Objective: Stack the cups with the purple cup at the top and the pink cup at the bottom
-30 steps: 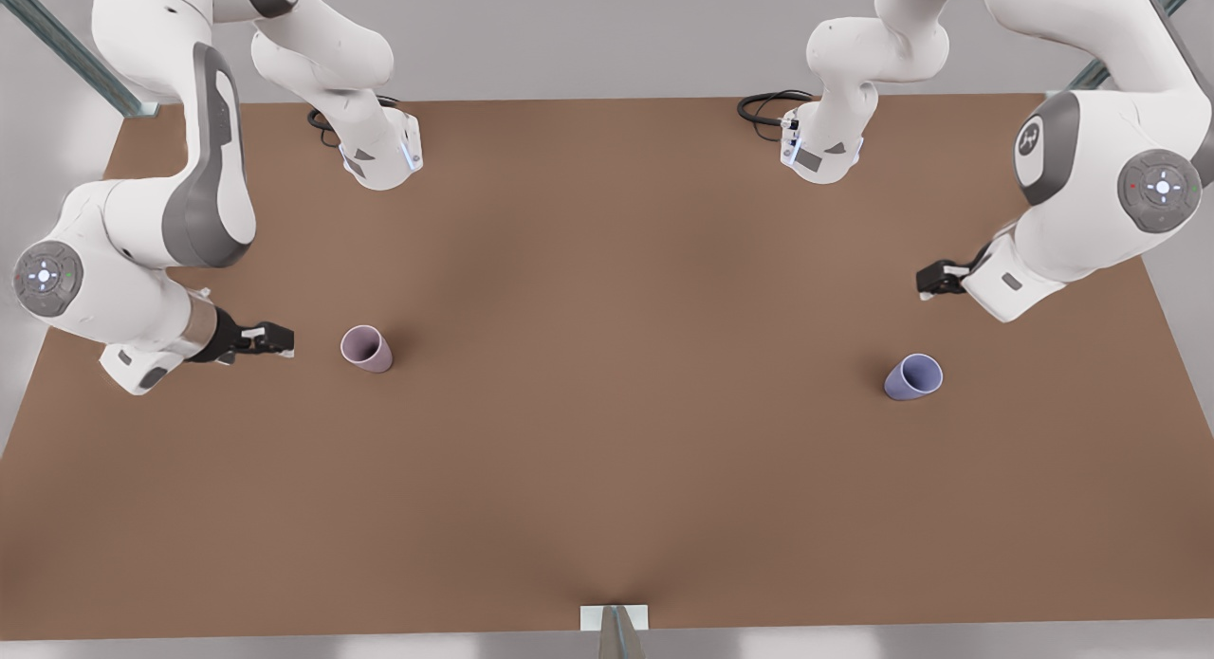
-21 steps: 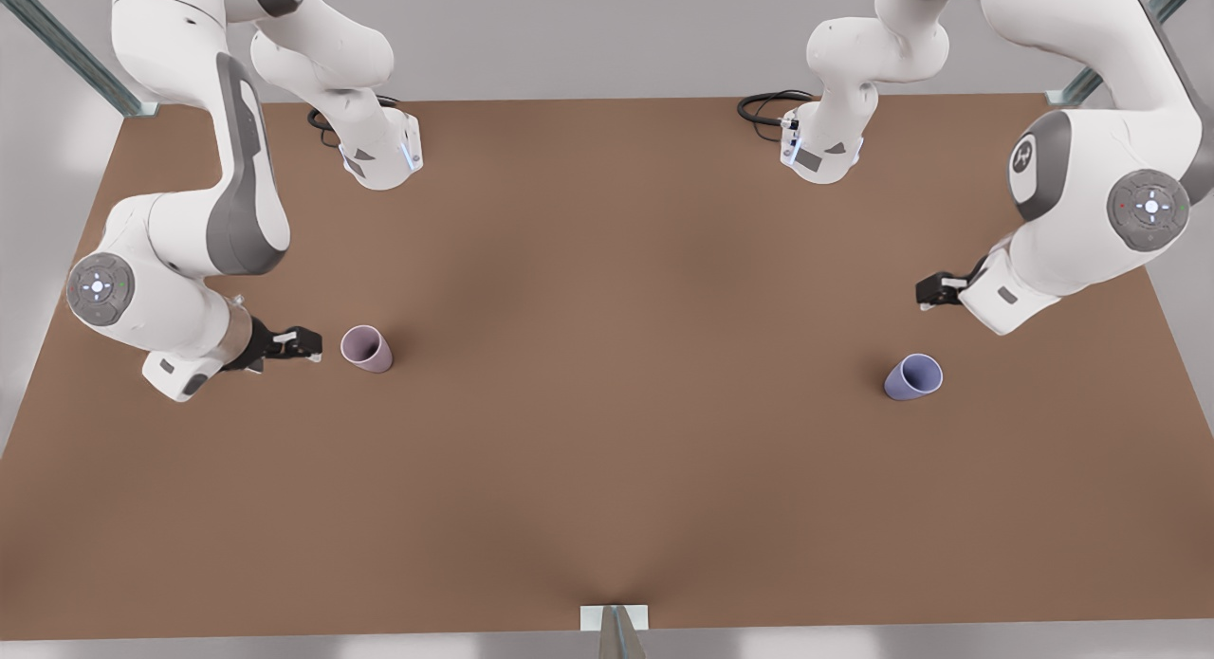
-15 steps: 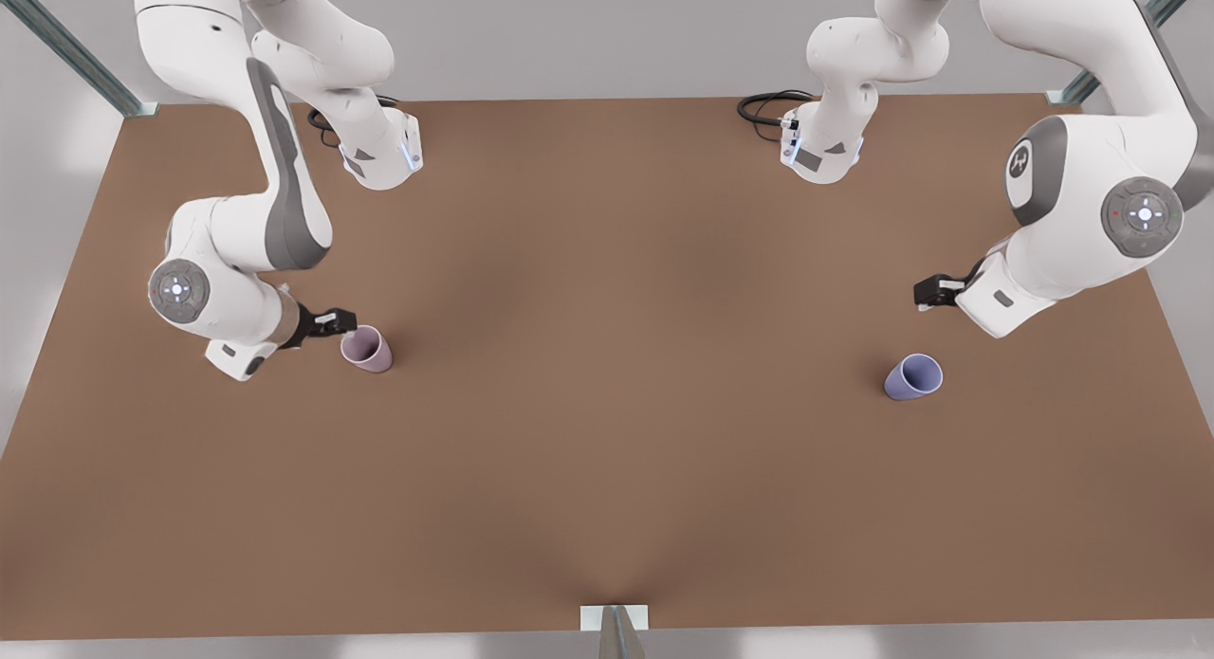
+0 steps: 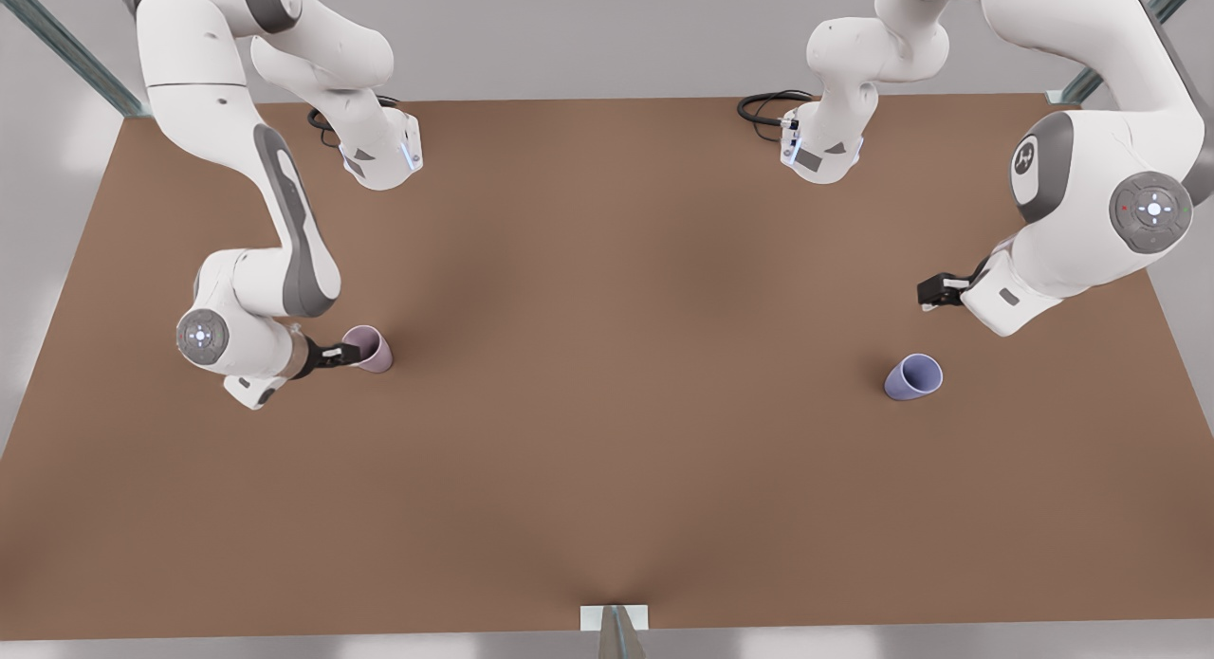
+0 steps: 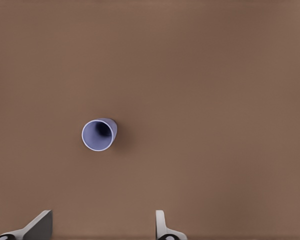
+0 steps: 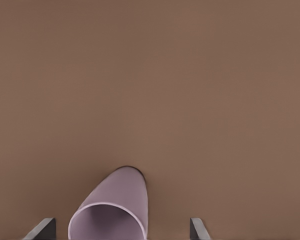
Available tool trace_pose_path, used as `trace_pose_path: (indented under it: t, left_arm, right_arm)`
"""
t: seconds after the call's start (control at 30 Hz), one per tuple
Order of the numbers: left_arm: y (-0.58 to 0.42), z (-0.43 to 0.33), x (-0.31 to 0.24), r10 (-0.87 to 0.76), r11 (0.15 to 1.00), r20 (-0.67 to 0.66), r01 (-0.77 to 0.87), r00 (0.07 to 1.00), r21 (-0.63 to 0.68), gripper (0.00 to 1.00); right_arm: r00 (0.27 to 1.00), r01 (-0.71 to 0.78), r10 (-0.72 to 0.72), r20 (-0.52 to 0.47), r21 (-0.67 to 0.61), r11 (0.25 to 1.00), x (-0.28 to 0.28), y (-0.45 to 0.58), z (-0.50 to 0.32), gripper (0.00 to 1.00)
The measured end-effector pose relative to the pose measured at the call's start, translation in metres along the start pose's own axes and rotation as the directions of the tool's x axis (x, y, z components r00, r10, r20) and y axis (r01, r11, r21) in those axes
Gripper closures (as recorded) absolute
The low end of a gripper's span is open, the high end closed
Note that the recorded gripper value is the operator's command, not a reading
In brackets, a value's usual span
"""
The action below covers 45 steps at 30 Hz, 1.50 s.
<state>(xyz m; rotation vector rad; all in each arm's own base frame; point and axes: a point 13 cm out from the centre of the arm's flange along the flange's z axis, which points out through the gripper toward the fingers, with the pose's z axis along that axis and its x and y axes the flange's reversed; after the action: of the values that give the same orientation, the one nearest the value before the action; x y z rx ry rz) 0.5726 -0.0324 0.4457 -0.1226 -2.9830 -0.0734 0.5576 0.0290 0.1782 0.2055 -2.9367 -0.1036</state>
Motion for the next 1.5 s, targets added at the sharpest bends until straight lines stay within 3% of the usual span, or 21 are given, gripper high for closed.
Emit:
trace_pose_path:
  t: [0.47, 0.5, 0.57, 0.6, 0.63, 0.9, 1.07, 1.33, 1.5]
  left_arm:
    - [0.0, -0.004, 0.002, -0.001, 1.0, 0.004, 0.001, 1.0, 0.002, 0.0]
    - [-0.001, -0.004, 0.002, -0.001, 1.0, 0.004, 0.001, 1.0, 0.002, 0.0]
    - [-0.001, -0.006, 0.001, -0.001, 1.0, 0.009, 0.001, 1.0, 0.001, 0.0]
    - [-0.001, -0.007, 0.001, -0.001, 1.0, 0.01, 0.001, 1.0, 0.001, 0.0]
    - [-0.001, -0.007, 0.001, -0.001, 1.0, 0.01, 0.001, 1.0, 0.002, 0.0]
    - [-0.001, -0.008, 0.002, -0.002, 1.0, 0.007, 0.002, 1.0, 0.002, 0.0]
    - [0.0, -0.011, 0.002, -0.003, 1.0, 0.011, 0.003, 1.0, -0.001, 0.0]
    - [0.0, -0.012, 0.003, -0.003, 1.0, 0.007, 0.003, 1.0, -0.002, 0.0]
    - [0.0, -0.011, 0.003, -0.003, 1.0, 0.005, 0.003, 1.0, -0.003, 0.0]
  right_arm:
    - [0.999, 0.008, -0.009, 0.031, 0.014, 1.0, 0.035, -0.002, 0.068, 0.01]
    - [0.999, 0.009, -0.009, 0.036, 0.015, 1.0, 0.036, -0.003, 0.072, 0.08]
    - [0.999, 0.012, -0.013, 0.05, 0.018, 1.0, 0.034, -0.003, 0.074, 0.55]
    - [0.998, 0.014, -0.015, 0.059, 0.018, 1.0, 0.032, -0.003, 0.074, 0.72]
    - [0.998, 0.018, -0.019, 0.066, 0.018, 1.0, 0.03, -0.002, 0.074, 0.79]
    - [0.995, 0.047, -0.049, 0.088, 0.018, 0.999, 0.023, 0.0, 0.08, 0.79]
    - [0.978, 0.077, -0.082, 0.192, 0.033, 0.996, -0.02, 0.02, 0.019, 0.79]
    - [0.92, 0.212, -0.188, 0.345, -0.031, 0.977, -0.153, 0.235, -0.091, 0.79]
    - [0.927, 0.198, -0.161, 0.338, -0.078, 0.977, -0.193, 0.389, -0.071, 0.79]
